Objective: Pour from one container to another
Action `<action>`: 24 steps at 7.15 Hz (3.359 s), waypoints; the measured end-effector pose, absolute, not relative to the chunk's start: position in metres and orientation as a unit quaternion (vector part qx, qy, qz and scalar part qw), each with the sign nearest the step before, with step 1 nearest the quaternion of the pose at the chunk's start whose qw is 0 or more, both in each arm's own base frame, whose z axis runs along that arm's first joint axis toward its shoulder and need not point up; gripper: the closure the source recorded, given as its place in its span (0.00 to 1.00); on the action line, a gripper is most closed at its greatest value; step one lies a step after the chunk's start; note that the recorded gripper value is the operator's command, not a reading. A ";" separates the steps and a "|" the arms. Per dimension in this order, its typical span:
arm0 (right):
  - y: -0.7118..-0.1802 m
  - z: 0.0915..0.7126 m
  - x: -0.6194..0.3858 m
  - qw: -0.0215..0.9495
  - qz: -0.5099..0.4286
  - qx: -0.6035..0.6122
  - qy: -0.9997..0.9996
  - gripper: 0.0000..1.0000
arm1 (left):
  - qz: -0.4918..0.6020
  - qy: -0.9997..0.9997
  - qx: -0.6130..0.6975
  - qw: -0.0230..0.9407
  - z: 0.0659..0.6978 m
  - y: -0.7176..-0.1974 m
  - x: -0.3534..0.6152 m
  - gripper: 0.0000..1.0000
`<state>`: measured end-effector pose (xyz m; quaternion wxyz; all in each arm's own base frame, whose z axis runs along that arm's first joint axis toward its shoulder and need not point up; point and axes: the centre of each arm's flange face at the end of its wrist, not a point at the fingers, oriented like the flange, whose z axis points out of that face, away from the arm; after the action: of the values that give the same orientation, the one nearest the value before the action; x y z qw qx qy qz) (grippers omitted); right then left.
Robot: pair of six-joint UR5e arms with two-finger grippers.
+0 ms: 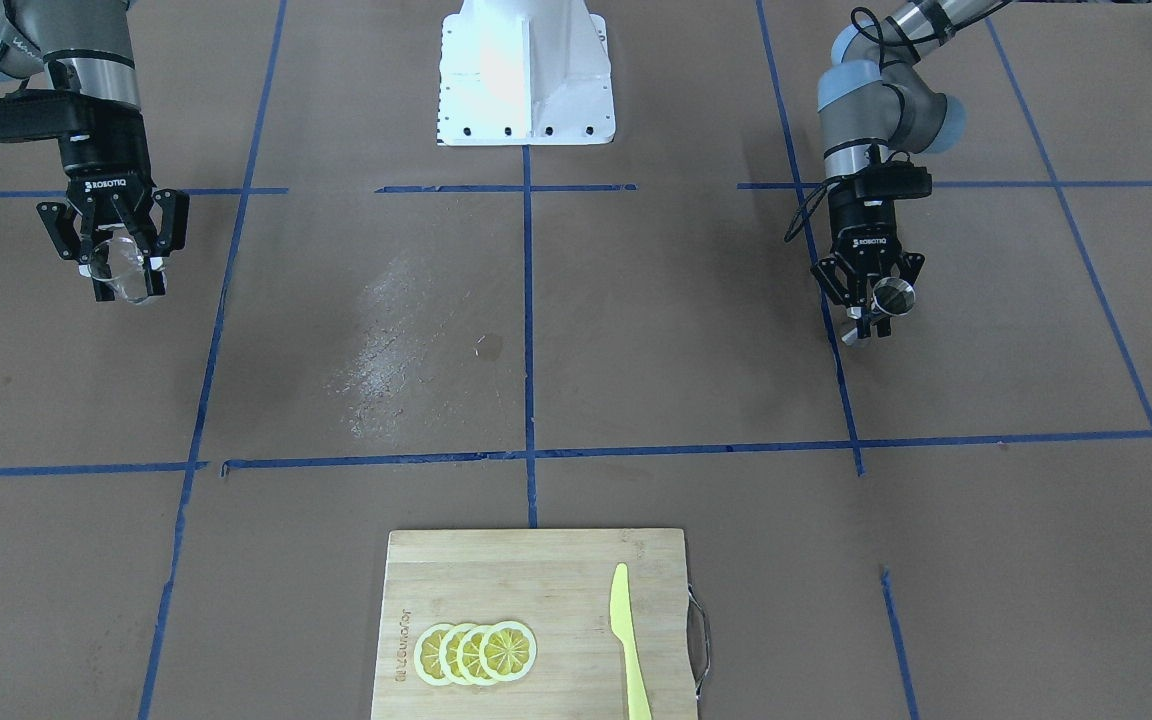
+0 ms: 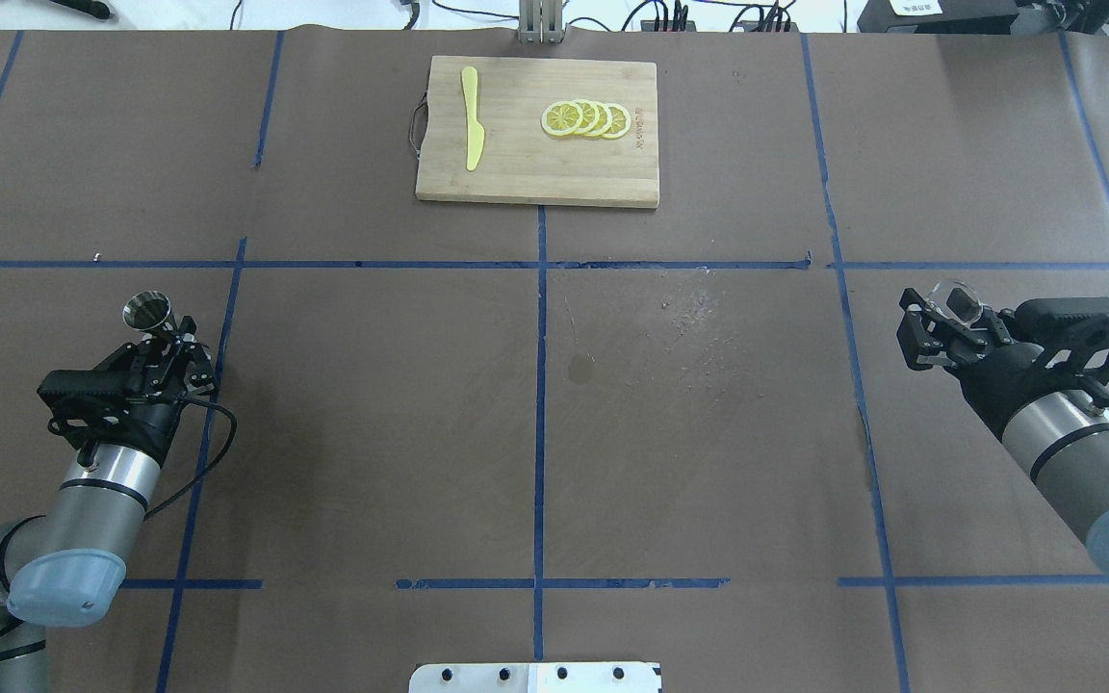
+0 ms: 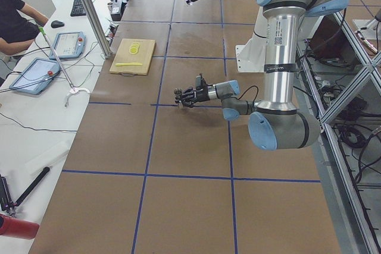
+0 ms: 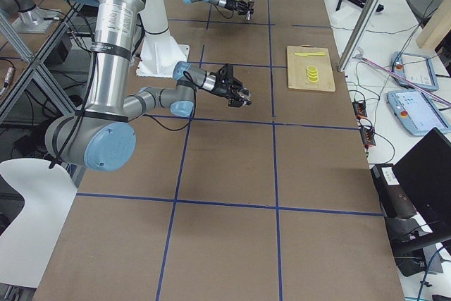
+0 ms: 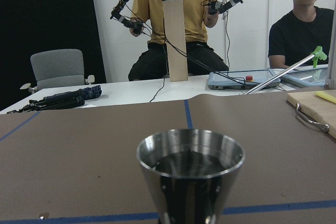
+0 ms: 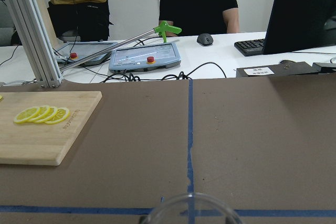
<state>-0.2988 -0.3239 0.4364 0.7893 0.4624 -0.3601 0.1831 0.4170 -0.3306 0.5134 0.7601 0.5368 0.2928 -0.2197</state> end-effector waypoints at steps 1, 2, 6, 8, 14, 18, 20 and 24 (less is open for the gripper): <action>-0.321 0.437 -0.301 0.789 0.182 0.466 -0.358 1.00 | -0.225 0.299 0.532 0.759 0.515 -0.329 0.419 1.00; -0.319 0.436 -0.303 0.788 0.182 0.468 -0.356 1.00 | -0.229 0.304 0.529 0.758 0.515 -0.328 0.420 0.98; -0.317 0.436 -0.306 0.787 0.181 0.471 -0.356 1.00 | -0.224 0.293 0.530 0.764 0.529 -0.328 0.422 0.67; -0.316 0.436 -0.306 0.787 0.180 0.471 -0.356 1.00 | -0.222 0.291 0.530 0.765 0.530 -0.328 0.422 0.39; -0.316 0.437 -0.307 0.787 0.180 0.470 -0.356 1.00 | -0.214 0.291 0.529 0.768 0.528 -0.328 0.423 0.00; -0.313 0.444 -0.312 0.788 0.178 0.478 -0.346 1.00 | -0.181 0.320 0.495 0.788 0.517 -0.317 0.404 0.00; -0.310 0.447 -0.315 0.788 0.176 0.481 -0.342 1.00 | -0.162 0.335 0.470 0.801 0.516 -0.304 0.373 0.00; -0.297 0.468 -0.331 0.787 0.170 0.498 -0.322 1.00 | -0.093 0.385 0.406 0.823 0.483 -0.279 0.335 0.00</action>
<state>-0.3314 -0.2970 0.4677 0.7870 0.4980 -0.3224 0.1696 0.3355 -0.2789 0.4830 0.8232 0.4064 0.3853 -0.0932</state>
